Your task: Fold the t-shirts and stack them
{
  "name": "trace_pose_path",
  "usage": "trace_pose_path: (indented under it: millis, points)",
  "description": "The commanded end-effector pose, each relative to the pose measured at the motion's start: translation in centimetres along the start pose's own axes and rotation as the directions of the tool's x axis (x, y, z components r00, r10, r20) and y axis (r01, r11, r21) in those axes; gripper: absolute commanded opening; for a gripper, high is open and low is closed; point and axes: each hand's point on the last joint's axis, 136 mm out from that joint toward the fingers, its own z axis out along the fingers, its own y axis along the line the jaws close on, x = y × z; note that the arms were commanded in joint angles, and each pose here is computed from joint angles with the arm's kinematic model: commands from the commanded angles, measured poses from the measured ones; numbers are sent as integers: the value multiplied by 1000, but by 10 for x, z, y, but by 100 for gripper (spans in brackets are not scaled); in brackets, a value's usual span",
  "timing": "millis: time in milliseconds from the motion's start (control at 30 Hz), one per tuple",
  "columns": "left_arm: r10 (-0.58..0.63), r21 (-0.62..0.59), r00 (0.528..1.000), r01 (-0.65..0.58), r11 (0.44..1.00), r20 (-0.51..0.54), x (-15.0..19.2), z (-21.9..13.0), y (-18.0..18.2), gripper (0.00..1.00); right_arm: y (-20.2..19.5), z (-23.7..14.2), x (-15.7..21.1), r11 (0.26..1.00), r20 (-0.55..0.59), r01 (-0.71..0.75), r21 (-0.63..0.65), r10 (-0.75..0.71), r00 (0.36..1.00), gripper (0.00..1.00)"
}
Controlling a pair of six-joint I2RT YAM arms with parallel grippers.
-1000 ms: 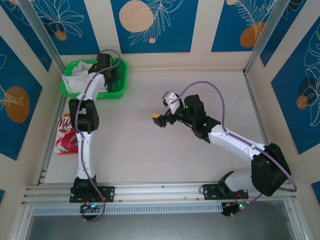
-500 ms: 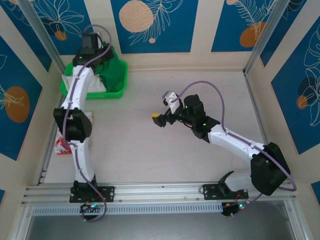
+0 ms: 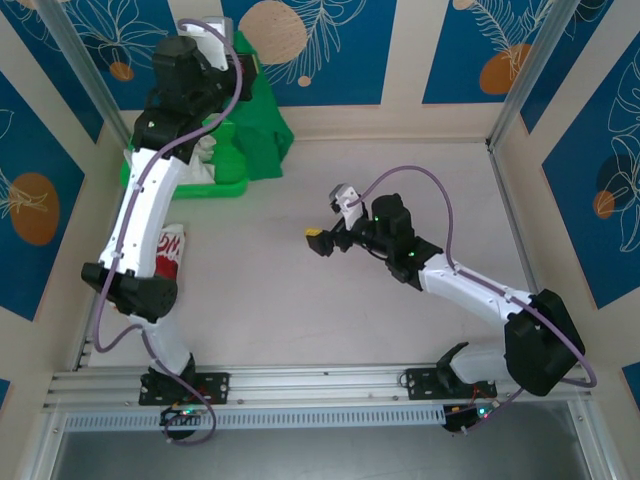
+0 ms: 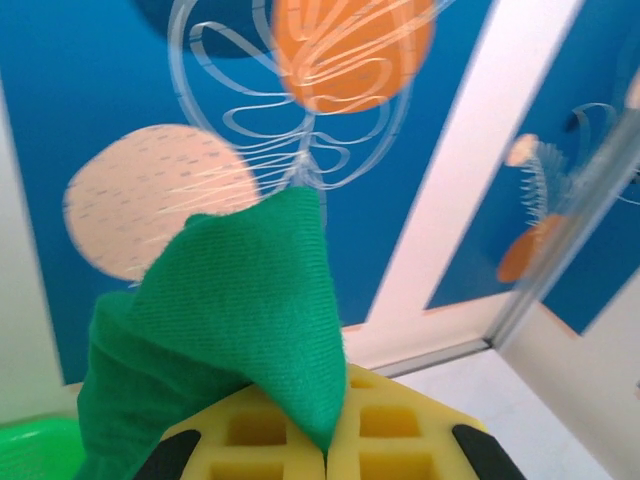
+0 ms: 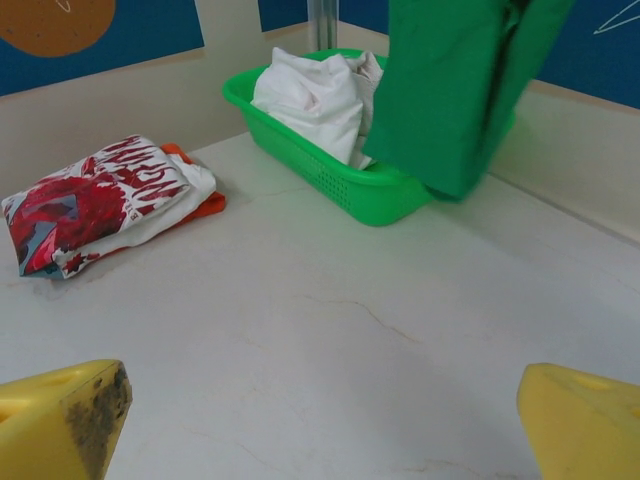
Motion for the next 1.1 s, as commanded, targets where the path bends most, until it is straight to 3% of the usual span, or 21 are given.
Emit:
trace_pose_path:
  millis: [0,167,233,400,500,633,667,833,1067]
  points:
    - [60,141,993,-73,987,98,-34,-30,-56,0,7,-9,-10,1000,49,-13,-17,14,999,99]
    - [13,229,998,-27,973,60,-19,-30,-84,0,6,-24,-8,1000,63,-22,10,21,998,99]
    - [-16,205,1000,10,979,26,-1,-21,-76,0,4,-29,-5,999,61,-26,23,25,998,99]
    - [-104,70,987,114,991,-123,80,17,-32,2,1,-42,1,998,67,-55,36,52,996,99]
    - [-196,-16,958,197,980,-208,132,40,3,27,-4,-47,3,995,69,-81,50,78,995,99]
    - [-272,-99,926,255,962,-261,178,68,46,96,-22,-49,6,987,59,-124,102,118,991,99]
    - [-273,-131,922,245,960,-274,187,72,56,100,-27,-49,7,982,53,-140,123,135,989,99]
    - [-253,-234,927,191,953,-275,204,60,76,100,-66,-43,33,931,-55,-226,287,252,966,99]
    - [-320,-414,917,202,888,-239,259,-15,102,100,-63,0,52,957,-186,-166,238,212,959,99]
